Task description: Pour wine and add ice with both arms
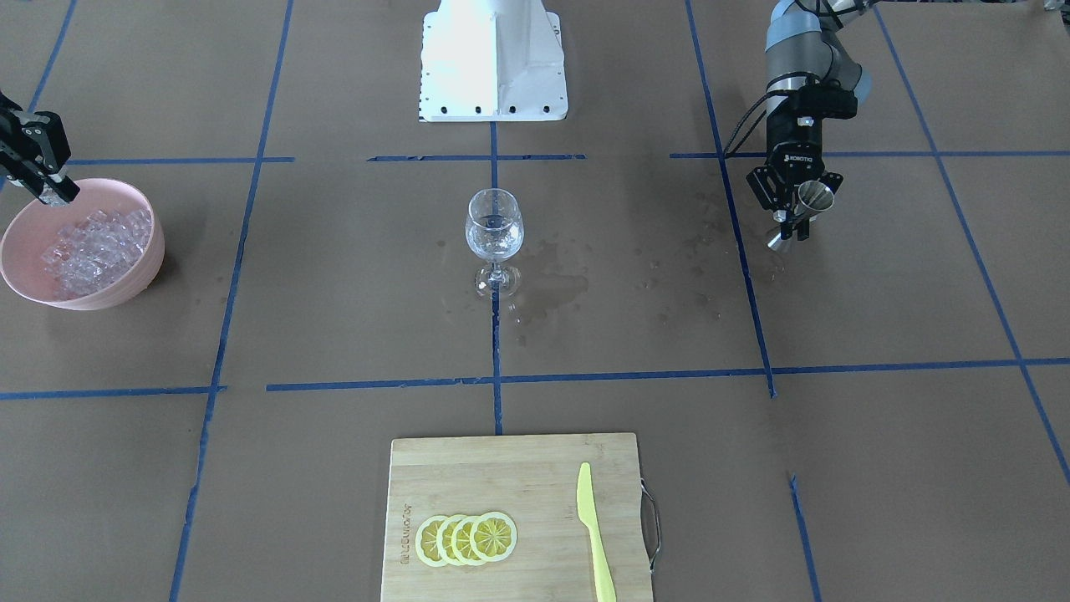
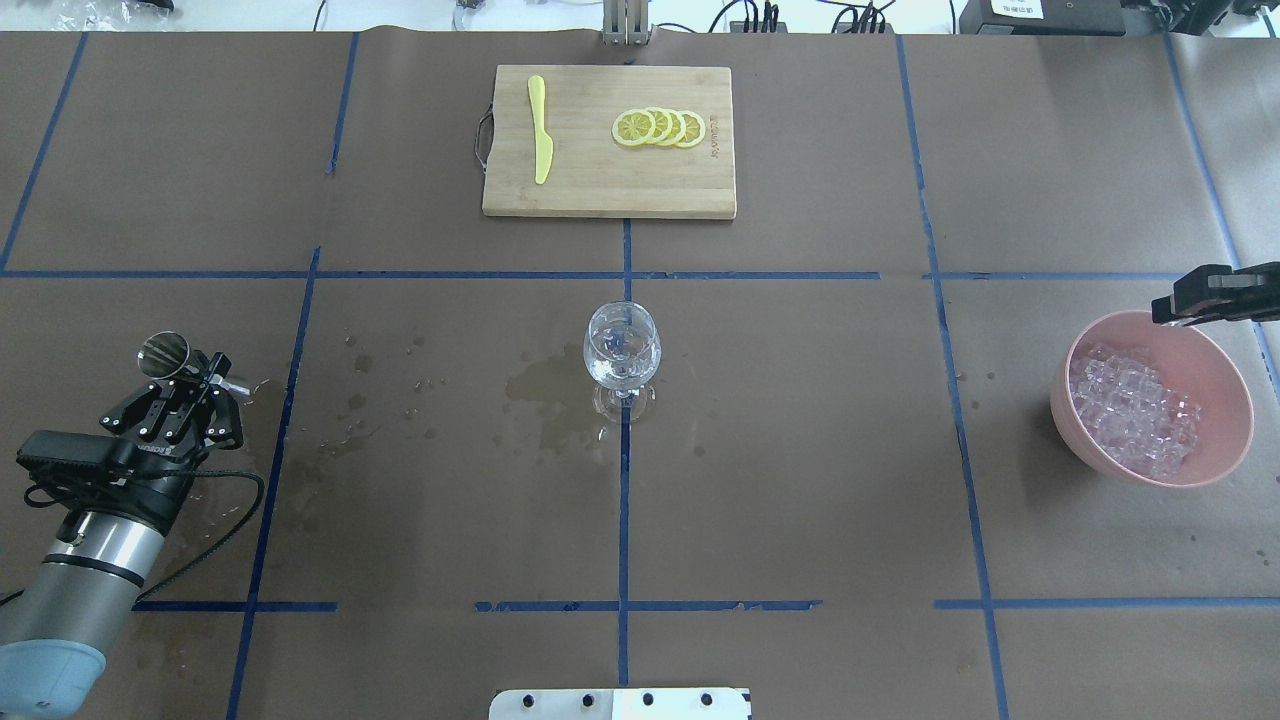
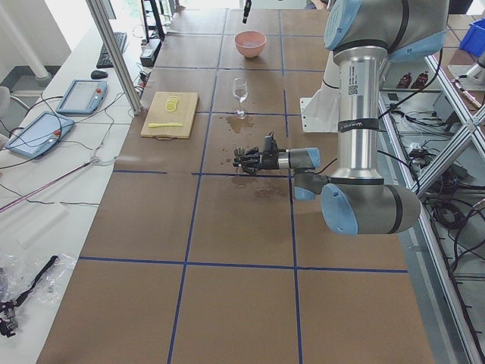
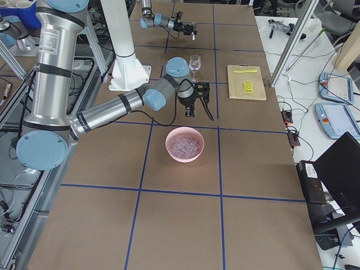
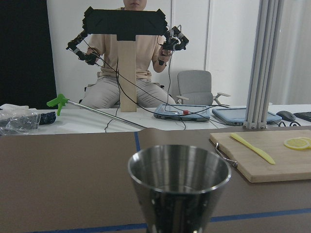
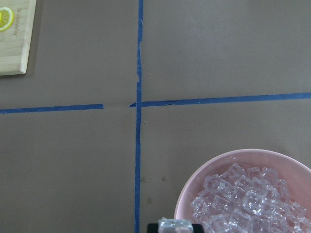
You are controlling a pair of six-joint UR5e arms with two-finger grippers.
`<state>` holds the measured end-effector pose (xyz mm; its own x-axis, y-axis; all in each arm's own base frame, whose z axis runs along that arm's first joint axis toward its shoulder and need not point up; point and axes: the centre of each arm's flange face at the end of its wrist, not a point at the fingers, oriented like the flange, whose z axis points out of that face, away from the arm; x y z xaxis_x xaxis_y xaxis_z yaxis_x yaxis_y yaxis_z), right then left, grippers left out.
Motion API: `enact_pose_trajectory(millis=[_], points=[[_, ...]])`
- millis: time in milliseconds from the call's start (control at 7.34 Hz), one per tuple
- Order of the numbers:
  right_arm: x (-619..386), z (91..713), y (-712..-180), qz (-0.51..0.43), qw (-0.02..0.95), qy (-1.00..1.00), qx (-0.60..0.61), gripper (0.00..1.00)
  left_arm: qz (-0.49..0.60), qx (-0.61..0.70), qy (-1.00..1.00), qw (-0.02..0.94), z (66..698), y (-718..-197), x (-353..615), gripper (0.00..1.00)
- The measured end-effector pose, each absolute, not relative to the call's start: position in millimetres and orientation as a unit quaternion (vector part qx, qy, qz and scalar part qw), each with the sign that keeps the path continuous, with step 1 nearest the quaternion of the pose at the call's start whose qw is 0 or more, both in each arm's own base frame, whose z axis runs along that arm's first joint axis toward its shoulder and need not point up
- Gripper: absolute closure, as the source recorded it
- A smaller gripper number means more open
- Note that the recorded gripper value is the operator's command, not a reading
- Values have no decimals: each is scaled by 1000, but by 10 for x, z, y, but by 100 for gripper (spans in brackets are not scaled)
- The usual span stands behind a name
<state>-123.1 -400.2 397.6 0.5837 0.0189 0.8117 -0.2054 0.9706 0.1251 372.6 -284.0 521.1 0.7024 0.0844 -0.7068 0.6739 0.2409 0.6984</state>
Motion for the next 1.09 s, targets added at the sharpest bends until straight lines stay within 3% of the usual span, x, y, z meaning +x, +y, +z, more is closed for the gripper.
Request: enact_pose_trajectory(millis=[1090], points=[[-1406,3447,-4054,83,847,-509,127,100,-232,559,355,712,5284,-2722,3980,100]])
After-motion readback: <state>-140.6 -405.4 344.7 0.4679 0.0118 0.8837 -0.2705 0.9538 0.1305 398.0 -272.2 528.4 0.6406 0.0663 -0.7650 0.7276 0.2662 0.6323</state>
